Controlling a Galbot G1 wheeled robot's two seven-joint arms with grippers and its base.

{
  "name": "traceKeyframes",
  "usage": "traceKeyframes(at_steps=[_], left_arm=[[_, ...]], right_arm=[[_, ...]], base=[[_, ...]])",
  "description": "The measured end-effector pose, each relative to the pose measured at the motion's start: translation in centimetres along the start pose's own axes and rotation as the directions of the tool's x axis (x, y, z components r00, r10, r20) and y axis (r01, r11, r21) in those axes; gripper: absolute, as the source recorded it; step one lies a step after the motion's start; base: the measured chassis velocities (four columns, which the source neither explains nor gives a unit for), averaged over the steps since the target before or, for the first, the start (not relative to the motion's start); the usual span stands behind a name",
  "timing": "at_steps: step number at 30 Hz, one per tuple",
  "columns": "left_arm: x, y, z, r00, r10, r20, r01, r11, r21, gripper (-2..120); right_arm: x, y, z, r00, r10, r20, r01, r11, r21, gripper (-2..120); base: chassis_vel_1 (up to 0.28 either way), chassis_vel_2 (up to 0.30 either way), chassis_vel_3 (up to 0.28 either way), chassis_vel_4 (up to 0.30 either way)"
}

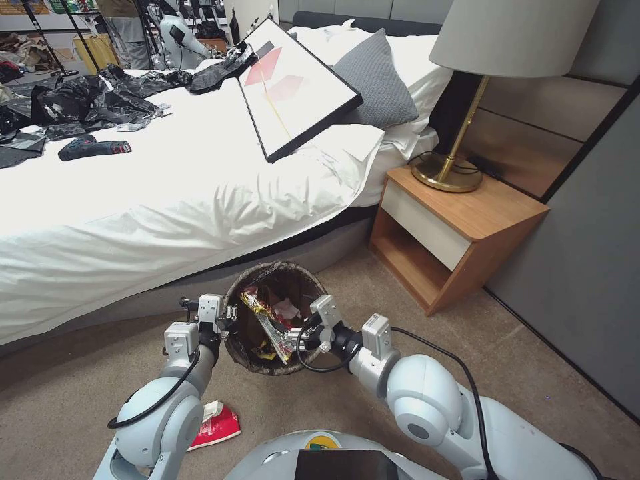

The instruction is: Pick up the trash bin, then pick up the garbage from the floor and place it into the trash bin.

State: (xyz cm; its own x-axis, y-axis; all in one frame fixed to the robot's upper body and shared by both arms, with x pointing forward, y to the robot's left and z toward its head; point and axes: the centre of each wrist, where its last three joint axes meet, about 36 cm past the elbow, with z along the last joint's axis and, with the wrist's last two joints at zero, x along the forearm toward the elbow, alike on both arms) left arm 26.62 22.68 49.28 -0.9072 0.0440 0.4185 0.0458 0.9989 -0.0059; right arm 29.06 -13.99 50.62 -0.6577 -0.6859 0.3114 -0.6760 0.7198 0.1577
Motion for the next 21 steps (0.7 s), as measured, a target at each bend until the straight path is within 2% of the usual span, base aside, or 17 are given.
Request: traceKeyframes(at_steps=[8,10,15,17,18,19,21], left_arm=[[0.1,0.1,0.1,1.000,-0.005,-0.005,0.005,1.000,-0.001,5],[0.3,0.3,0.2,1.000,-0.011,-0.006,0.011,1.000,-0.003,5],[0.7,0.4,0.1,1.000,-0.013,-0.002,0.013,1.000,-0.001,5],[0.9,0.3,0.1,1.000,-0.015,-0.002,0.015,1.000,0.004,5],[1.1,0.3,0.1,1.000,-0.016,-0.003,0.016,1.000,0.007,5],[1.1,0.3,0.1,1.000,-0.016,-0.003,0.016,1.000,0.007,5],[1.3,0.2,0.1,1.000,-0.021,0.004,0.021,1.000,0.009,5]], right_arm=[[2.1,-1.1,-1.7,0.995,0.063,0.077,-0.063,0.998,0.001,100],[3.7,-1.5,-3.0,0.984,0.106,0.145,-0.108,0.994,0.005,100],[4.9,-2.2,-3.7,0.957,0.185,0.224,-0.191,0.982,0.003,100],[5.6,-3.1,-3.8,0.932,0.251,0.262,-0.261,0.965,0.004,100],[6.4,-3.8,-3.7,0.903,0.314,0.292,-0.330,0.944,0.004,100],[6.4,-3.8,-3.7,0.903,0.314,0.292,-0.330,0.944,0.004,100],[7.6,-4.7,-3.1,0.855,0.392,0.339,-0.422,0.907,0.015,100]], base=[[0.000,0.000,0.000,0.000],[0.000,0.000,0.000,0.000],[0.000,0.000,0.000,0.000],[0.000,0.000,0.000,0.000],[0.000,0.000,0.000,0.000],[0.000,0.000,0.000,0.000],[0.000,0.000,0.000,0.000]])
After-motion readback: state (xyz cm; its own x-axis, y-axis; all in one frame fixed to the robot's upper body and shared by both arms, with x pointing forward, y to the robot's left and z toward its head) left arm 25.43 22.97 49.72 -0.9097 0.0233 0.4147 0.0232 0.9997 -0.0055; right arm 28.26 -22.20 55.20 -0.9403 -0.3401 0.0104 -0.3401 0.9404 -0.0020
